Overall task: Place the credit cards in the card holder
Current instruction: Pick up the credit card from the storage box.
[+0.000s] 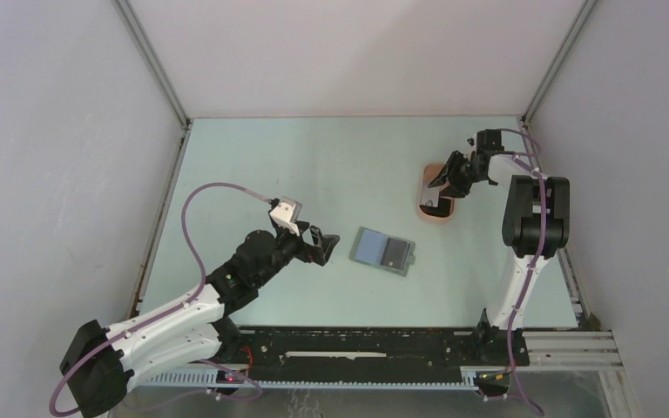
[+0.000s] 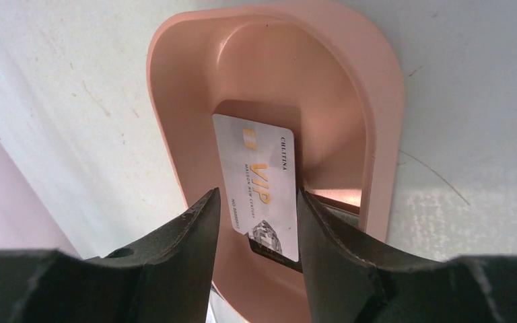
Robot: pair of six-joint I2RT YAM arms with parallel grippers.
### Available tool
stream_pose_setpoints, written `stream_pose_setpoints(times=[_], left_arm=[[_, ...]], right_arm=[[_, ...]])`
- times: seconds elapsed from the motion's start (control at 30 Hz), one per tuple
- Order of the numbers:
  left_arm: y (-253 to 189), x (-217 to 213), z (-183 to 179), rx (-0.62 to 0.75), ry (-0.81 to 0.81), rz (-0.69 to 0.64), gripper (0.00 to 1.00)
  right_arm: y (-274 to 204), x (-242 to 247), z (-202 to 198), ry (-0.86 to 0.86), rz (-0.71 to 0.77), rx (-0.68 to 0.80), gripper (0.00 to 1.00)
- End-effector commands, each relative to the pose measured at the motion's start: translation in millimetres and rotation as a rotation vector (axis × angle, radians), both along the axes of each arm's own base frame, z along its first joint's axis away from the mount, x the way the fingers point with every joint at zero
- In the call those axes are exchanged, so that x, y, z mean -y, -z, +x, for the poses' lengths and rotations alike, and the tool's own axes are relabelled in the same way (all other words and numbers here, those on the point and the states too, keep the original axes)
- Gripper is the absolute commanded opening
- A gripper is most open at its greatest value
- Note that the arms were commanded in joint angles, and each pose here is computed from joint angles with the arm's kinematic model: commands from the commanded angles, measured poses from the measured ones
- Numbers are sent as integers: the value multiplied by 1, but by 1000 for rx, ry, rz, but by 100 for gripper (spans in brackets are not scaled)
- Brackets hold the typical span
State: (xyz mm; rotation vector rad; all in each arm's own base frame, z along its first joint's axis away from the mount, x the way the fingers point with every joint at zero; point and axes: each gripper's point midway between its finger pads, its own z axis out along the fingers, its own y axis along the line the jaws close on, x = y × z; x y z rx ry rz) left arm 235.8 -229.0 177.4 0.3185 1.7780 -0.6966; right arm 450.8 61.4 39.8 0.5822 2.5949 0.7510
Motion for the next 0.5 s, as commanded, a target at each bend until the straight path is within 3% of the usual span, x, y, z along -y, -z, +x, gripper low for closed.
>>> stream_pose_setpoints(times=[0.0, 0.47], left_arm=[[0, -1, 2, 18, -5, -7, 100], [1, 1, 3, 11, -1, -7, 100]], right_arm=[[-32, -10, 1, -38, 62, 75, 53], [-43, -21, -5, -85, 127, 91, 44]])
